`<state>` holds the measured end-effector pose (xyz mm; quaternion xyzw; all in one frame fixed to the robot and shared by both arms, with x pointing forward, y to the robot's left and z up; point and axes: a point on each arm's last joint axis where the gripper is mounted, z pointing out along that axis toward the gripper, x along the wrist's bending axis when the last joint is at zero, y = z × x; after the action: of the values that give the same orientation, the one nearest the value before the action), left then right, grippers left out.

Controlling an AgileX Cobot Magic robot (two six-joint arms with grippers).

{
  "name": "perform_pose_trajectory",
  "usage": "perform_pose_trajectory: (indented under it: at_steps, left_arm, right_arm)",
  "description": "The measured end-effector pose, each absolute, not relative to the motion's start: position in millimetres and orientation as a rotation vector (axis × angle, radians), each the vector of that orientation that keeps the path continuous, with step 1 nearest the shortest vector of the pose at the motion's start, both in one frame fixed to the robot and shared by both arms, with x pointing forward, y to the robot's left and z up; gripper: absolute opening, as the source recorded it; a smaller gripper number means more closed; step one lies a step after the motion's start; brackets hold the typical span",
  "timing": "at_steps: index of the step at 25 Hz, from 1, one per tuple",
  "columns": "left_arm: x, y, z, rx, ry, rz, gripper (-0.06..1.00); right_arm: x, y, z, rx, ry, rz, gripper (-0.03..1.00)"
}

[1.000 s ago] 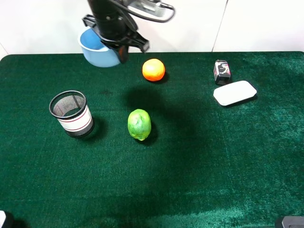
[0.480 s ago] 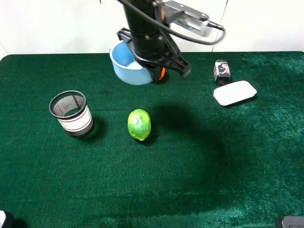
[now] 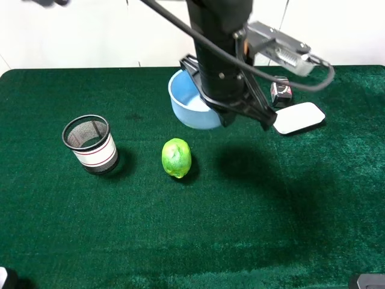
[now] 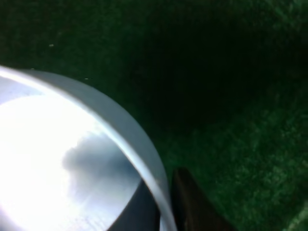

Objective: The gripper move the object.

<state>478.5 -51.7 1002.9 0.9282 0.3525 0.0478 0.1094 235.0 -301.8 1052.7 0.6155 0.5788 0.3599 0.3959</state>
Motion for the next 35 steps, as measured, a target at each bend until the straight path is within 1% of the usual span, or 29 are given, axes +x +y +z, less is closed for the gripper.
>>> perform_pose_trajectory:
  at_steps: [7, 15, 25, 35]
  left_arm:
    - [463.8, -69.9, 990.8, 2.742, 0.959, 0.134, 0.05]
    - [447.0, -88.4, 964.7, 2.795, 0.893, 0.117, 0.05]
    - [439.1, -101.8, 928.5, 2.841, 0.859, 0.102, 0.05]
    - [430.6, -110.6, 901.3, 2.876, 0.829, 0.091, 0.05]
  right_arm:
    - [235.0, -301.8, 1052.7, 1.560, 1.467, 0.912, 0.69]
    - [235.0, -301.8, 1052.7, 1.560, 1.467, 0.912, 0.69]
    - [235.0, -301.8, 1052.7, 1.560, 1.467, 0.912, 0.69]
    - [235.0, -301.8, 1052.7, 1.560, 1.467, 0.912, 0.69]
